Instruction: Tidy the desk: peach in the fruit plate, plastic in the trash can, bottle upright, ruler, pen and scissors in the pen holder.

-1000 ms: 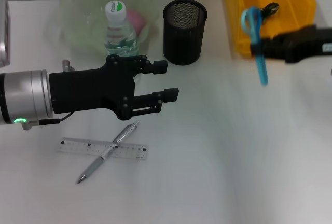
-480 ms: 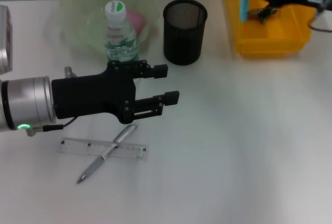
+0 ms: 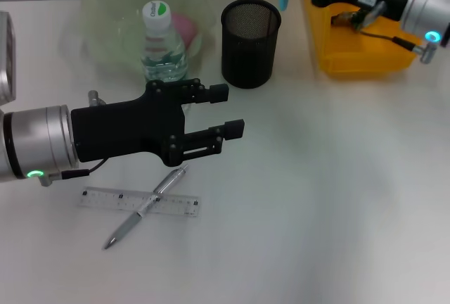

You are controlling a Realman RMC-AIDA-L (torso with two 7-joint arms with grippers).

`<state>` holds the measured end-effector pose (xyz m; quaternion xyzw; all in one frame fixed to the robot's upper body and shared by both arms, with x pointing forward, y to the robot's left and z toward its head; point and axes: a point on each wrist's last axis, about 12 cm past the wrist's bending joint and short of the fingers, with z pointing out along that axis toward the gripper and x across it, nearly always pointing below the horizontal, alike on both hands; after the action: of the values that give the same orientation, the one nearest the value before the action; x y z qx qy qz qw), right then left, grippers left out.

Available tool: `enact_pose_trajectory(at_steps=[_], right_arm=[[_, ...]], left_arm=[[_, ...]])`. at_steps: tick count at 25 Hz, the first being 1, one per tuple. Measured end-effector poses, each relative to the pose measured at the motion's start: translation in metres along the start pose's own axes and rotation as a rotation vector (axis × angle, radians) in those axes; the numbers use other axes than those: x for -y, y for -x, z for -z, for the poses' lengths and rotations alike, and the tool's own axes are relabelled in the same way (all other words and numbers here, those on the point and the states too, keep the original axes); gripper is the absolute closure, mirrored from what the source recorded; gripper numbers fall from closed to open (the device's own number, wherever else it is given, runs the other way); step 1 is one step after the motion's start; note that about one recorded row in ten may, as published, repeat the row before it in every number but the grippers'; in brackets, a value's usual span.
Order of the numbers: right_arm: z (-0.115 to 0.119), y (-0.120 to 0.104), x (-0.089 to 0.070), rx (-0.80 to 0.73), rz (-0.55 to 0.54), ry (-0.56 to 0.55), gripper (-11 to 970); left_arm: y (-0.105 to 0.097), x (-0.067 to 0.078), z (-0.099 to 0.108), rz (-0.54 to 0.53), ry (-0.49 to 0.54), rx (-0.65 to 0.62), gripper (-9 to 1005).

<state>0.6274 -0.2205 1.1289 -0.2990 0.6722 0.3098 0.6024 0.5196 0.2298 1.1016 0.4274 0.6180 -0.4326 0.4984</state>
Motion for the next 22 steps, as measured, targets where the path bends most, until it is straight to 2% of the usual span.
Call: enact_pose_trajectory(at_steps=[5, 11, 17, 22], right_arm=[[-0.01, -0.013, -0.001, -0.042, 0.042, -0.037, 726], [-0.012, -0.023, -0.004, 0.032, 0.082, -0.104, 718], [-0.02, -0.032, -0.012, -0.047, 0.108, -0.065, 666], [-0.024, -0.034, -0.013, -0.075, 0.092, -0.068, 622]], left_arm=[[-0.003, 0.0, 0.001, -0.01, 0.012, 0.02, 402], [-0.002, -0.001, 0.0, -0.017, 0.014, 0.024, 402], [0.0, -0.002, -0.003, -0.02, 0.009, 0.025, 402], [0.0, -0.003, -0.004, -0.021, 0.007, 0.025, 402]])
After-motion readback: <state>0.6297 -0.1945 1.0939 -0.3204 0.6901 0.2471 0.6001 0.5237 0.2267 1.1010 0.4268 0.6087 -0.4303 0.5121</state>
